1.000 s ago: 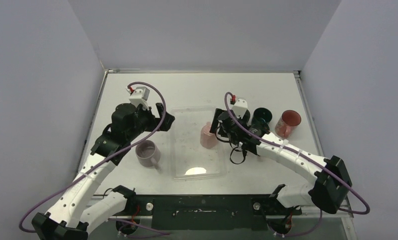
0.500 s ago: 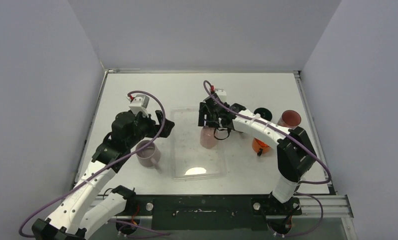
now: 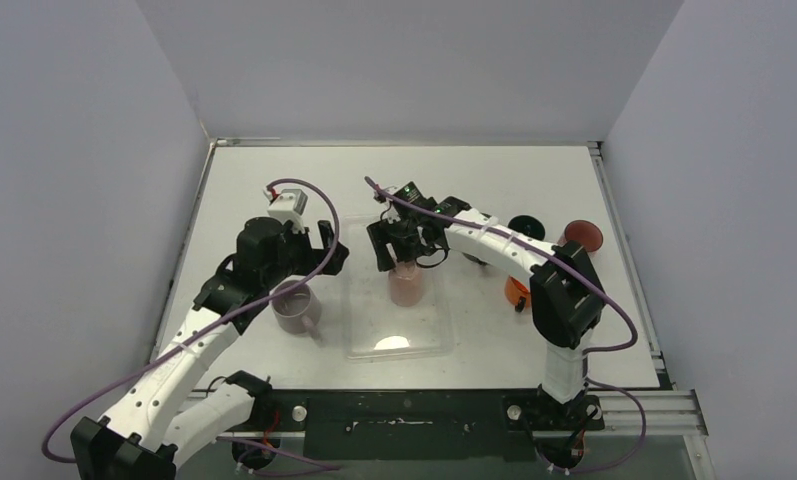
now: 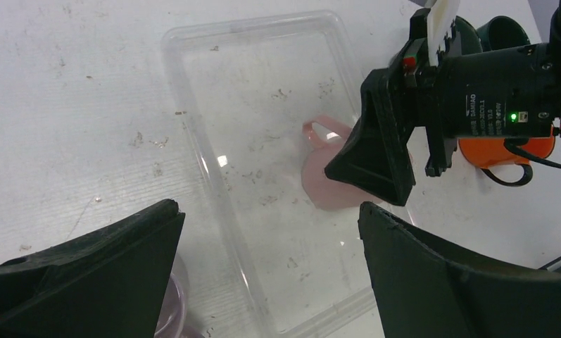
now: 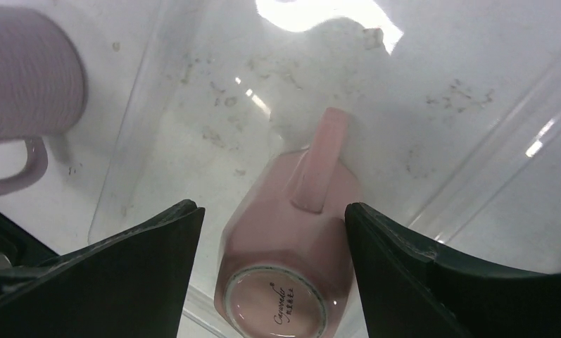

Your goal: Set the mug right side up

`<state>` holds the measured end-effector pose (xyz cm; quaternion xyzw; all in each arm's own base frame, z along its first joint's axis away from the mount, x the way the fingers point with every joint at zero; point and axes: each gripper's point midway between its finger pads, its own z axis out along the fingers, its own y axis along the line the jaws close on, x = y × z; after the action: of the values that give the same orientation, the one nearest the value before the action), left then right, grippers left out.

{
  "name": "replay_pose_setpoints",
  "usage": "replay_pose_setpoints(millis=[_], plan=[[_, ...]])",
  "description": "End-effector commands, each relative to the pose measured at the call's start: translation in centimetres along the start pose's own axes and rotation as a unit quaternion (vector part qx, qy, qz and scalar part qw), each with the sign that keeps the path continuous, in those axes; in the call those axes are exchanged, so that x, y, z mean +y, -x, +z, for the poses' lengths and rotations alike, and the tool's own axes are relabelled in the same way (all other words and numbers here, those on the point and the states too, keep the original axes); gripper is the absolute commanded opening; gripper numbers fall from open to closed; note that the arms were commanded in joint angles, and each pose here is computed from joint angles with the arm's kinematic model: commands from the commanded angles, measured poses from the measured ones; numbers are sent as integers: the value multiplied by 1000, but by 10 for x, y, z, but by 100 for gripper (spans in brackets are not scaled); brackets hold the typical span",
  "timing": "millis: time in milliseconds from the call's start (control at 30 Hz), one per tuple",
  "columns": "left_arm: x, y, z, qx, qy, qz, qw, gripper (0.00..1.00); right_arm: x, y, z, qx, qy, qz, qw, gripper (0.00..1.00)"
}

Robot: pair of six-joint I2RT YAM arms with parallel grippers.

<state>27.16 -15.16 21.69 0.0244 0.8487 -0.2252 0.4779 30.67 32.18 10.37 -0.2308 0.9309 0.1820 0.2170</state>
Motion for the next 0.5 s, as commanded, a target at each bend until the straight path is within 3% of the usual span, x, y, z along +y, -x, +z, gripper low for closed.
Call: replay_pose_setpoints(millis=[0,167,467], plan=[[-4,16,-1,-10,-3,10,1000,96,43,-11,-2,32,74,-105,991,75],[-4,7,-2,0,-20,25,999,98,60,-9,-3,14,99,-135,986,73],[-31,3,-19,-69,-137,101,983,98,33,46,-59,-153,26,-72,985,84]])
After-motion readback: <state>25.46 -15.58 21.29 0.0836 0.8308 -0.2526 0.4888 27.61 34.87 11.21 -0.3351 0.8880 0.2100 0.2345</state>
